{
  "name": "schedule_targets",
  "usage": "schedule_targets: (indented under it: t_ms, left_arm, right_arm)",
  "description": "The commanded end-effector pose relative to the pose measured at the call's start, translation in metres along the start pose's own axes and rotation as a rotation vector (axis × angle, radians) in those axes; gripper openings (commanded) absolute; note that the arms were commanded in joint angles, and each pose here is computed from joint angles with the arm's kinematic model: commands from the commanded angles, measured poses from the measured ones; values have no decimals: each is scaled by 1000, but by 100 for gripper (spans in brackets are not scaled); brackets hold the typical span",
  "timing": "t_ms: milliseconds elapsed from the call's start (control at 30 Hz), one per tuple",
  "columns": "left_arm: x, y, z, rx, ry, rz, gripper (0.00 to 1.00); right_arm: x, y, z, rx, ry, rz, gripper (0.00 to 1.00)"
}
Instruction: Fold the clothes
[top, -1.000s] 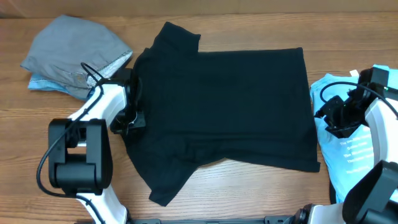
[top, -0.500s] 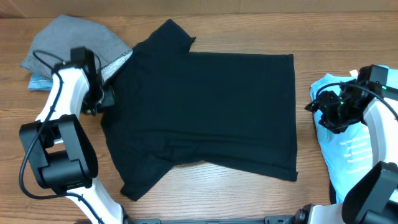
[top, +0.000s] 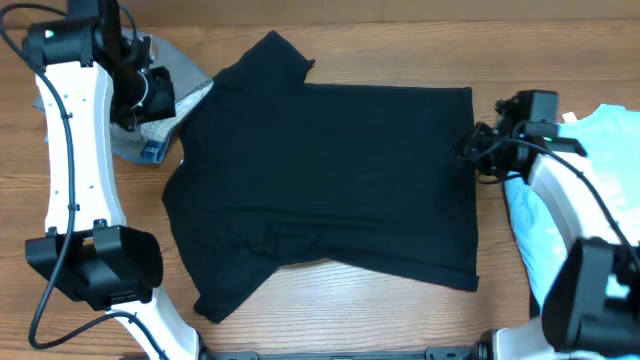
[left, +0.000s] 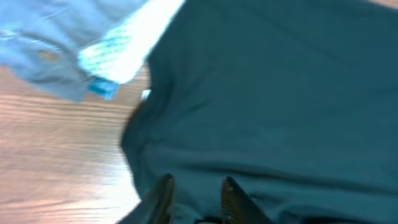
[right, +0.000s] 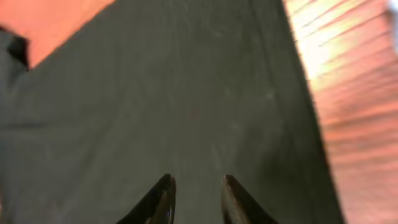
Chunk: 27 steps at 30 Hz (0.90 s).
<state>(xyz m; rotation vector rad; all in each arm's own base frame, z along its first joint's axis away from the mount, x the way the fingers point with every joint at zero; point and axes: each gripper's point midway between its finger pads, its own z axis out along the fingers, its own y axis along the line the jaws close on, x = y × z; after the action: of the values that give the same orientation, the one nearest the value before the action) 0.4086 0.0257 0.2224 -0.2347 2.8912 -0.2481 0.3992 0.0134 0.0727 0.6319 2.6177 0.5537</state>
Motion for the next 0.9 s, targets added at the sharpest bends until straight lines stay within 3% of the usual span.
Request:
schedule_targets:
  t_ms: [0,200,467,567,733,867]
  left_arm:
    - [2,-34,-17,95,-34,108,31]
    - [17,-55,-23,101,-9,177,28]
    - [30,-72,-25,23,5,257,34]
    - [32,-68,-23,-17,14,254,39]
    - [36,-66,-20,-20,37,235,39]
    - [36,-67,-20,-20,34,236,41]
  right_arm:
    - [12,-25,35,82,48,107,23]
    - [16,-50,84,118,69,194,14]
    - [-7,-93,132,221,-71,332,11]
    - [-28,-91,134,204,-103,338,10]
    - [-63,-87,119,186,-125,356,6]
    - [-86,-65,104,70,-77,230,7]
